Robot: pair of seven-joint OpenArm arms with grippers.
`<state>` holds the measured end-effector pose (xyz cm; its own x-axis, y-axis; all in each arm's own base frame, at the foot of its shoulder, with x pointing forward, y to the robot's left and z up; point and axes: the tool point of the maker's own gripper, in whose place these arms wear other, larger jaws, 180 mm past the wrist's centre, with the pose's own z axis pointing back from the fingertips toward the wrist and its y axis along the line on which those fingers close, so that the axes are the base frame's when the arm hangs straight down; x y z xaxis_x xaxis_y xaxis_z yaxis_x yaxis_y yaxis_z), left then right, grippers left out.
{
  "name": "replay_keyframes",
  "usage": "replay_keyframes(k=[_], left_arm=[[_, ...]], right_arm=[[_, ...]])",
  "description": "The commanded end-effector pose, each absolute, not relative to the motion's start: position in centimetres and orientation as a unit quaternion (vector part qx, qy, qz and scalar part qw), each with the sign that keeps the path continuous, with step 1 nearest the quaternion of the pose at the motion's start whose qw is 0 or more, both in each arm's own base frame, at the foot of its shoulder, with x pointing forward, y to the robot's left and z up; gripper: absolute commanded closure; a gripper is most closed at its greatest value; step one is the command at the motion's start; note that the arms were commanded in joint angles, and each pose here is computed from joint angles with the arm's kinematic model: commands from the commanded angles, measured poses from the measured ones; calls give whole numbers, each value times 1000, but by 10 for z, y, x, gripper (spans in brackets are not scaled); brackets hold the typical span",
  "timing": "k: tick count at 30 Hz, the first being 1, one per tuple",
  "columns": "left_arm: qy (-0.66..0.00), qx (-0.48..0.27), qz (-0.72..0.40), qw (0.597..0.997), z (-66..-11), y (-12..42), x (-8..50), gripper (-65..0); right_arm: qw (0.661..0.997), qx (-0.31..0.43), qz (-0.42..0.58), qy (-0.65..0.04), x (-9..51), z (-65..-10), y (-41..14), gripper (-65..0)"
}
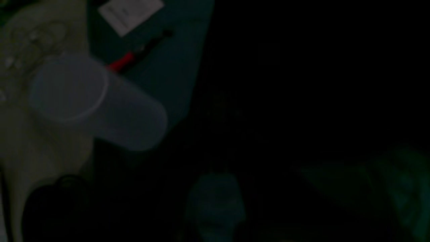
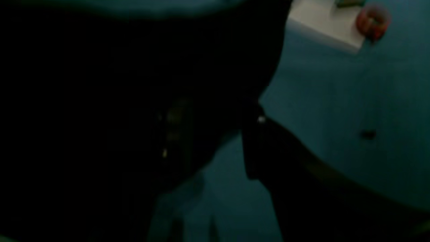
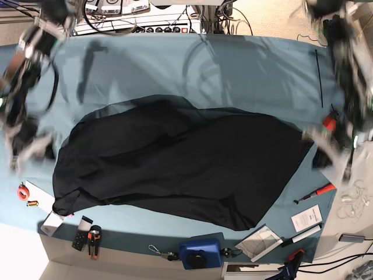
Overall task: Layout the t-shirt on the table in an organized manner, then fold the t-shirt properly
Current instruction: 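Move the right gripper to the shirt corner nearest it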
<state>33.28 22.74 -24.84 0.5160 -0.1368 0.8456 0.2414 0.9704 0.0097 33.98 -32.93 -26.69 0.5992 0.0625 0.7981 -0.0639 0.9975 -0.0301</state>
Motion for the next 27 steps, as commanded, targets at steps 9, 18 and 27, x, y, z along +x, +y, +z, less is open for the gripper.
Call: replay_keyframes(k=[9, 18, 27], left_arm=[[-474, 33, -45, 879, -241, 294, 260, 0], [-501, 51, -9, 864, -217, 328, 223, 0], [-505, 51, -3, 861, -214, 331, 221, 0]], right_arm=[[925, -38, 7, -377, 294, -309, -350, -241], [926, 0, -31, -377, 275, -345, -325, -241], [911, 65, -70, -400, 298, -377, -291, -241]])
